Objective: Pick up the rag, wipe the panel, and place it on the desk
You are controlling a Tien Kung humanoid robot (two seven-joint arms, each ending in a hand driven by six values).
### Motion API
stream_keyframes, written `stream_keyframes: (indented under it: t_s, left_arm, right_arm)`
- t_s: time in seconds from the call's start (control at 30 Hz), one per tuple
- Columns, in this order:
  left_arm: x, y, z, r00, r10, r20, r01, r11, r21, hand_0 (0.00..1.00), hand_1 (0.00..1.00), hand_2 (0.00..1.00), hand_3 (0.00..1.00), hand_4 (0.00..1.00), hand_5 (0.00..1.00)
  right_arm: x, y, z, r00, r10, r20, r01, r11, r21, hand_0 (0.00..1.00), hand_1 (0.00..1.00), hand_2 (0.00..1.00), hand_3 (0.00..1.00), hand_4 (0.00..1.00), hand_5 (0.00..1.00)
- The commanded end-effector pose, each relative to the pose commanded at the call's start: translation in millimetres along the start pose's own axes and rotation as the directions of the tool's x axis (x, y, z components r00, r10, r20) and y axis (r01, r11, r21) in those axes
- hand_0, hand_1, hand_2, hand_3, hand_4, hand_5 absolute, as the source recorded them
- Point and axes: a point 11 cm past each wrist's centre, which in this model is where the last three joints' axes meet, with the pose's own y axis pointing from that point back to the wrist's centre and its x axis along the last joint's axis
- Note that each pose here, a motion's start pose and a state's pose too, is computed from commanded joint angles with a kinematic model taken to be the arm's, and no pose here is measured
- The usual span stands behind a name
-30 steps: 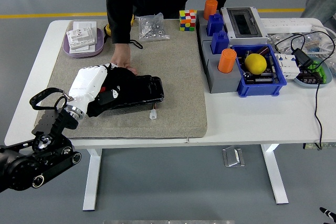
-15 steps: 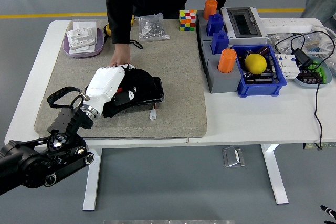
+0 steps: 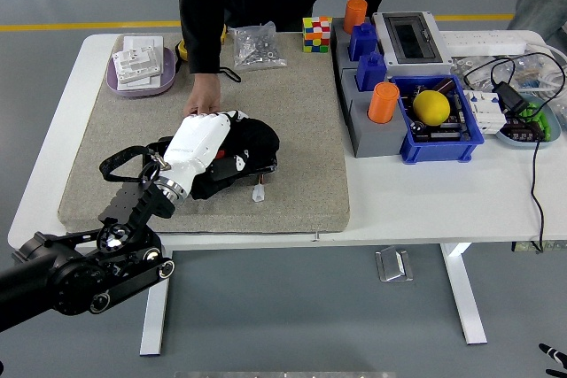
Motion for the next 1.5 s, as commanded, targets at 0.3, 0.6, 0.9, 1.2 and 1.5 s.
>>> stream_keyframes:
  t_s: [0.3, 0.6, 0.9, 1.2, 1.5]
  left_arm:
    - [-3.1, -2.8, 2.0, 1.0, -0.005, -0.006, 0.005, 1.0, 0.004, 0.183, 0.056, 0.654, 0.715, 0.449, 0.004]
    - [-10.5, -3.6, 9.3, 1.0, -0.024, -0.011, 0.024, 1.0, -0.011, 0.183, 0.058, 0.655, 0.715, 0.449, 0.003]
    - [-16.4, -5.0, 10.0, 0.999, -0.036, -0.025, 0.036, 0.999, -0.009, 0.192, 0.077, 0.656, 0.715, 0.449, 0.008]
    - [-9.5, -5.6, 2.1, 1.0, -0.016, -0.009, 0.016, 1.0, 0.006, 0.191, 0.076, 0.656, 0.717, 0.451, 0.003]
    - [-4.6, -0.8, -19.6, 1.0, -0.006, 0.014, 0.005, 0.999, 0.048, 0.19, 0.075, 0.657, 0.716, 0.45, 0.007]
  right_arm:
    - [2.5, 0.5, 0.2, 1.0, 0.002, -0.005, -0.002, 1.0, -0.002, 0.773, 0.619, 0.711, 0.639, 0.998, 0.572]
    - [2.7, 0.4, 0.5, 1.0, 0.004, -0.009, -0.004, 1.0, -0.003, 0.772, 0.62, 0.711, 0.639, 0.998, 0.572]
    - [1.9, -0.3, 4.4, 1.0, 0.003, -0.01, -0.004, 1.0, -0.01, 0.772, 0.62, 0.711, 0.639, 0.998, 0.572]
    - [2.7, -0.6, 7.0, 1.0, 0.004, -0.003, -0.004, 1.0, -0.014, 0.772, 0.62, 0.711, 0.638, 0.998, 0.572]
    - [4.3, -0.6, 8.5, 1.0, 0.007, 0.006, -0.007, 1.0, -0.014, 0.772, 0.62, 0.711, 0.638, 0.998, 0.572]
